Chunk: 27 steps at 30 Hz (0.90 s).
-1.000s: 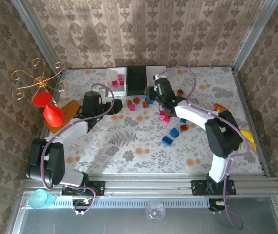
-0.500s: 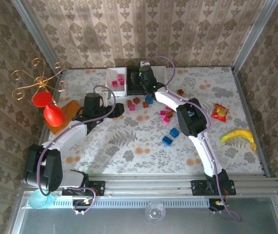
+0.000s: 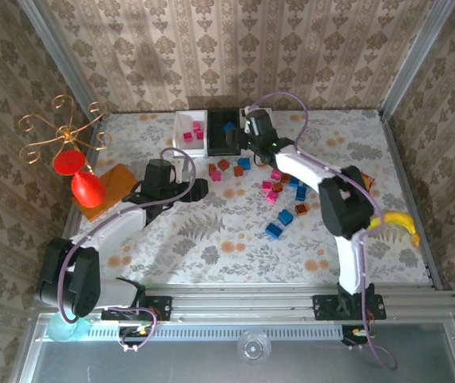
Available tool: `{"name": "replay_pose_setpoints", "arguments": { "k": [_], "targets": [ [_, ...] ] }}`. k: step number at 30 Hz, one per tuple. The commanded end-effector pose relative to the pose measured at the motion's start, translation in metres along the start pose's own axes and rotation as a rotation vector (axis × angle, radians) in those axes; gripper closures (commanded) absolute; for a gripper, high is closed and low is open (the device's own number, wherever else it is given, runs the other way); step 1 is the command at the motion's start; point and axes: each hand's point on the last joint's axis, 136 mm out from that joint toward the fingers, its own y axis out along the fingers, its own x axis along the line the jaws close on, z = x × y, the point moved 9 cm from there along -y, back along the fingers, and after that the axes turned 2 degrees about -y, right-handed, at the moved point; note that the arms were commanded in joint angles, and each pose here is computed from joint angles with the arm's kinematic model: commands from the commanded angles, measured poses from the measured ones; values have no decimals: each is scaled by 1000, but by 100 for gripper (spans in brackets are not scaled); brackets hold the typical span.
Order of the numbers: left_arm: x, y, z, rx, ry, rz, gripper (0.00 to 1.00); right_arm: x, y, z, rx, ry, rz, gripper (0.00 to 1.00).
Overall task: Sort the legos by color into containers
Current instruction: Place the lego in the container, then pick up the lego from the top-center of the table.
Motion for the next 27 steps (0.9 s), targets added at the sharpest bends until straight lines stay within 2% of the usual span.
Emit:
{"name": "replay_pose_setpoints", "arguments": {
  "k": [1, 5, 13, 27],
  "targets": [
    [-2, -6, 1, -29, 33, 3, 17, -10, -23, 23, 59, -22, 45, 29],
    [-4, -8, 2, -34, 43, 10, 17, -16, -17, 48, 151, -26, 69, 24],
    [-4, -16, 5, -58, 51, 3, 17, -13, 23, 67, 274, -19, 109, 17],
    [-5, -20, 5, -66, 68, 1, 17, -18, 67, 79, 362, 15, 155, 22]
  ]
}}
